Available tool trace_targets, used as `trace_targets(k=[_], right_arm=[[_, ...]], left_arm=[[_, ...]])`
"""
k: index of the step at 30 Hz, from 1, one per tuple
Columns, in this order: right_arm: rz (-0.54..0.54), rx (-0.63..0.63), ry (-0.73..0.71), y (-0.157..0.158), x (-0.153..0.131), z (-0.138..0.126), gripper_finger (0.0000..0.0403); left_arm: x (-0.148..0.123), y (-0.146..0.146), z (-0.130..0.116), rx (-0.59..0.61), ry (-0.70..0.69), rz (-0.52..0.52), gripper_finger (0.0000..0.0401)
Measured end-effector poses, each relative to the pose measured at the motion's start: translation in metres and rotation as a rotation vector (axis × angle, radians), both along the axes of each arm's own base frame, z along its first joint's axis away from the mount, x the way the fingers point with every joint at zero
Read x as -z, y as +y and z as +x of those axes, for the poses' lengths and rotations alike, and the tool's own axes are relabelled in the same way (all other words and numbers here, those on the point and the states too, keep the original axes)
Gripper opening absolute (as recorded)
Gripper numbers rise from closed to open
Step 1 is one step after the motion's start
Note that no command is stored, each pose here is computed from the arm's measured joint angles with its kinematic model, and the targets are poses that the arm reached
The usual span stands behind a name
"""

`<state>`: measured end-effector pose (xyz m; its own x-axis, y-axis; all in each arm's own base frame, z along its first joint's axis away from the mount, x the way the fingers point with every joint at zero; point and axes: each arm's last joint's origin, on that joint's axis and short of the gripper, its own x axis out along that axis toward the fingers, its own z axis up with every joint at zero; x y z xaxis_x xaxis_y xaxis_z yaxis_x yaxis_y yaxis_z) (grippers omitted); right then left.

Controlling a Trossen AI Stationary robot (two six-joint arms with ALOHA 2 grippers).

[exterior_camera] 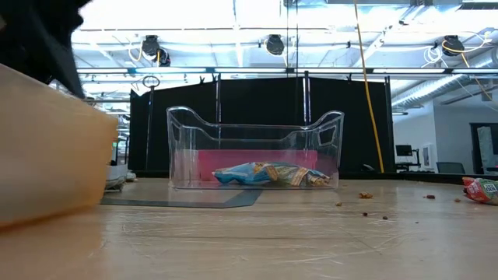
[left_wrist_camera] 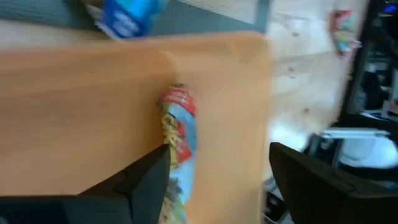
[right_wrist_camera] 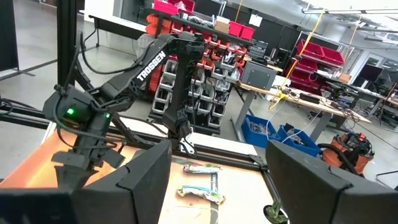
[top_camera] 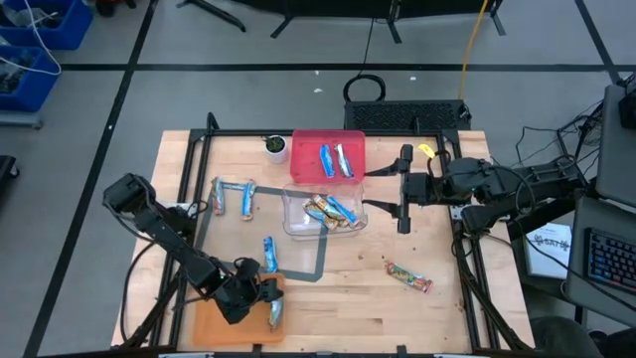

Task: Pick and place Granola Bars by type
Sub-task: Put the top red granola bar into the orange bin, then put the right red granola bar into the orange bin

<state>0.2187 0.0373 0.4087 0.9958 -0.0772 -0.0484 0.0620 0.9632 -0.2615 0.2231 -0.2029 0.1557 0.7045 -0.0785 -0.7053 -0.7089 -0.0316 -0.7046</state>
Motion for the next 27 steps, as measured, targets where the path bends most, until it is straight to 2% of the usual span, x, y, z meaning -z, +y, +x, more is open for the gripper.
trace_targets(k=[5, 12, 27], right_arm=[[0.001, 0.000, 0.000, 0.000, 0.000, 0.000, 0.0254], [0.002, 0.000, 0.000, 0.000, 0.000, 0.000, 0.0254], [0.029, 0.002, -0.001, 0.000, 0.000, 0.000, 0.0254]], left_arm=[[-0.010, 0.004, -0.002, 0.004, -0.035, 0.034, 0.0291], [-0.033, 0.017, -0.011, 0.016, -0.062, 0.101, 0.0283], [-0.111, 0.080, -0.014, 0.121, -0.324, 0.416, 0.0275]])
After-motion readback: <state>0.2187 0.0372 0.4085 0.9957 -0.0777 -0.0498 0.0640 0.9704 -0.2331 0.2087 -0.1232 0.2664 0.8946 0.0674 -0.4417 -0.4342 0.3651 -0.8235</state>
